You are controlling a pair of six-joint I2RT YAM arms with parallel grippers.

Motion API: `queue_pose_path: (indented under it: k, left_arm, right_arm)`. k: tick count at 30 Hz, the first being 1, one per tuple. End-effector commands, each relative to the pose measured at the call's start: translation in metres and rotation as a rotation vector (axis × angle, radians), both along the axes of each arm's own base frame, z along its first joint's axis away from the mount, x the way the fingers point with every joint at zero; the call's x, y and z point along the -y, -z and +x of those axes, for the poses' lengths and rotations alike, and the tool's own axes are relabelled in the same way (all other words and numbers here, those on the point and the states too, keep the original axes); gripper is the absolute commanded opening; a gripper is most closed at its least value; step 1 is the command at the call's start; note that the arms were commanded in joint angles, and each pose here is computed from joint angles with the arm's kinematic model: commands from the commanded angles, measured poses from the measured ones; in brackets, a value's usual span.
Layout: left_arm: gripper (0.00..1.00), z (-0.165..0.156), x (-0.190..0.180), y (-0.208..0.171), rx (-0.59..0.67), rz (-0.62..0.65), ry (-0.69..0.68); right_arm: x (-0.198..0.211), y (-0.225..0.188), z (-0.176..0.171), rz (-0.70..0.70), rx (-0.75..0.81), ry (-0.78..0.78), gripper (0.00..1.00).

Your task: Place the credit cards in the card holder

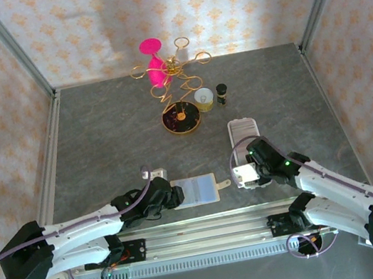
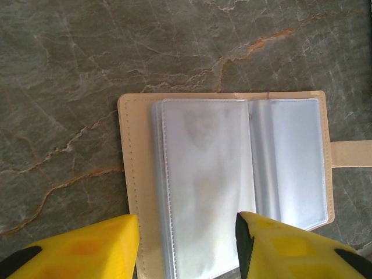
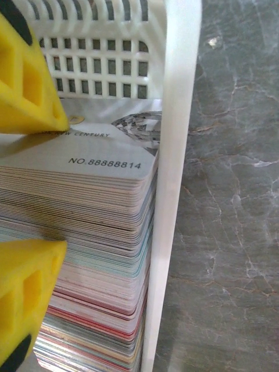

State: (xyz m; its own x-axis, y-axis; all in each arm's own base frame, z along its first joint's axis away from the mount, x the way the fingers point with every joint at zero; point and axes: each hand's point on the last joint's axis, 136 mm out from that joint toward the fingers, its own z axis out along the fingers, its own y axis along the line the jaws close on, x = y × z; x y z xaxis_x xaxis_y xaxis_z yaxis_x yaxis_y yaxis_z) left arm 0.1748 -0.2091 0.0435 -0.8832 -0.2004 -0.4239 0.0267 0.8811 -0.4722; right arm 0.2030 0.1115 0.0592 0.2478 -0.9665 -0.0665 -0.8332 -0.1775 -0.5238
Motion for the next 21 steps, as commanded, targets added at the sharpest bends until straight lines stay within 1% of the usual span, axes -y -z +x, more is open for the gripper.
queue_pose_path:
  k: [1, 3, 6, 13, 21]
  left_arm:
    - [0.49, 0.002, -0.003, 0.0, 0.007, 0.026, -0.014]
    - [0.49, 0.002, -0.003, 0.001, 0.006, 0.03, -0.014]
    - [0.49, 0.002, -0.004, 0.001, 0.005, 0.032, -0.015]
    - [0.48, 0.0, -0.004, 0.004, -0.002, 0.026, -0.016]
    - [0.45, 0.0, -0.002, 0.005, -0.007, 0.019, -0.007]
  right_arm:
    - [0.008, -0.002, 0.001, -0.045, 0.006, 0.003, 0.4]
    - [0.007, -0.005, 0.002, -0.038, 0.014, 0.003, 0.4]
    - [0.008, -0.008, 0.001, -0.035, 0.022, 0.003, 0.33]
    - [0.012, -0.01, 0.0, -0.046, 0.024, 0.016, 0.23]
    - [0.013, -0.016, 0.001, -0.041, 0.039, 0.034, 0.23]
